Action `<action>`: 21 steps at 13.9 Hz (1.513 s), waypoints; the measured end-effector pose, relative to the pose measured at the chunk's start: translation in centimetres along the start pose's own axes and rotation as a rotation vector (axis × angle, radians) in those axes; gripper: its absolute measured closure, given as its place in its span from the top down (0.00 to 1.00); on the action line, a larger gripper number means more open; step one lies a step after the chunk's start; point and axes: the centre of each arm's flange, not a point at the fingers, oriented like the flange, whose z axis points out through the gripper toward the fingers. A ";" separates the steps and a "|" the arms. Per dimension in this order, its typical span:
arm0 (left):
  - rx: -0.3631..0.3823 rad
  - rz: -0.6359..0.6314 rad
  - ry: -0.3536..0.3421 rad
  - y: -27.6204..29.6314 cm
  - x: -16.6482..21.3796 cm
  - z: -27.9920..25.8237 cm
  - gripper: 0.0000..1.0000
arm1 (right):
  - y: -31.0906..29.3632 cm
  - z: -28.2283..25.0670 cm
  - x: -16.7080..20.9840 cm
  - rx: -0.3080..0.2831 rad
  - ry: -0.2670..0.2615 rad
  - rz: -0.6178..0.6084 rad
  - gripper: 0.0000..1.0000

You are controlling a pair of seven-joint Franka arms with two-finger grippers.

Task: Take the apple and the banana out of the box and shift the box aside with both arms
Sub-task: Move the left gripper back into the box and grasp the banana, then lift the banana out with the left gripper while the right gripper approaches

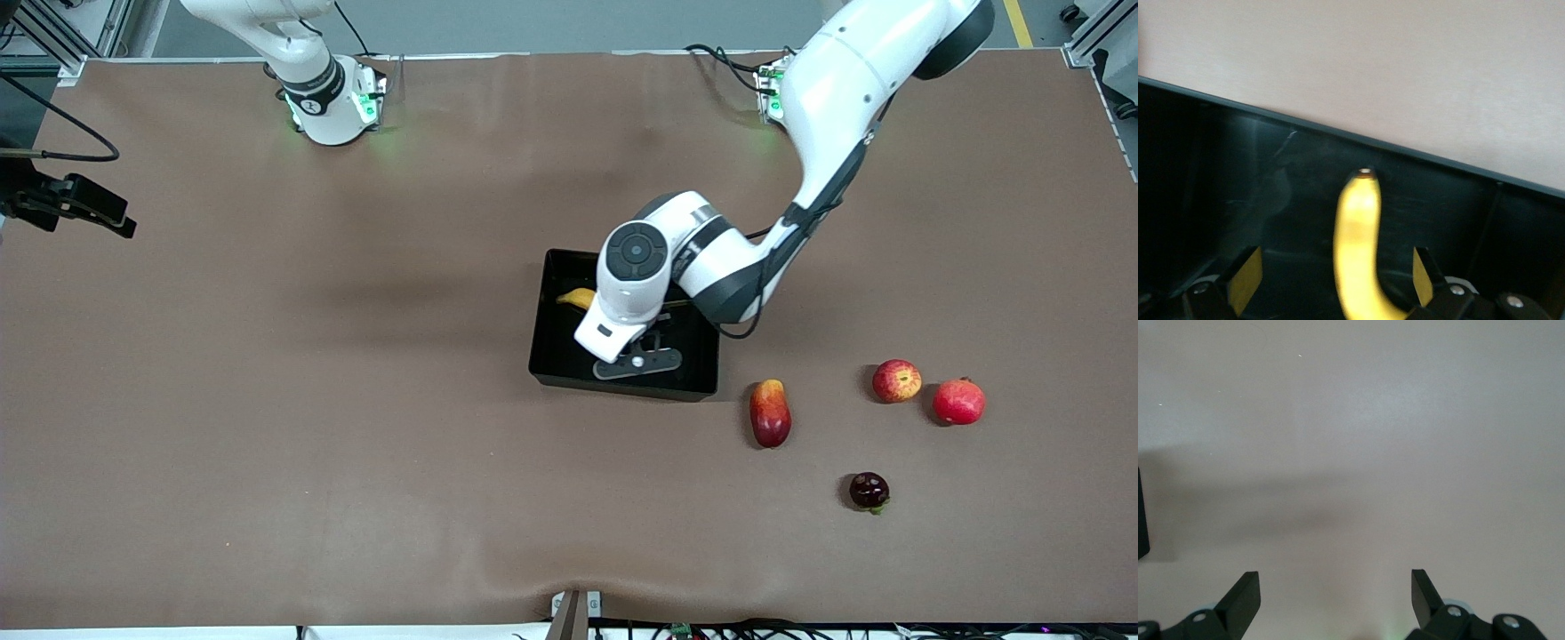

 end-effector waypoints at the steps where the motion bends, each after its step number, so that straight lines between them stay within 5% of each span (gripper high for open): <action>1: -0.014 0.001 -0.004 0.3 -0.1 1.0 1.00 | 0.0 0.0 0.0 0.000 -0.001 0.000 1.00; 11: 0.011 0.017 0.017 2.0 -1.8 9.3 1.00 | -1.3 0.4 0.1 -0.002 -0.008 -0.023 1.00; 16: 0.004 0.012 0.022 2.0 -1.4 9.3 0.47 | -2.1 0.9 0.3 -0.003 -0.015 -0.036 1.00; 21: -0.020 0.006 0.063 2.6 -0.3 5.2 0.41 | -6.4 3.2 1.5 -0.010 -0.030 -0.108 1.00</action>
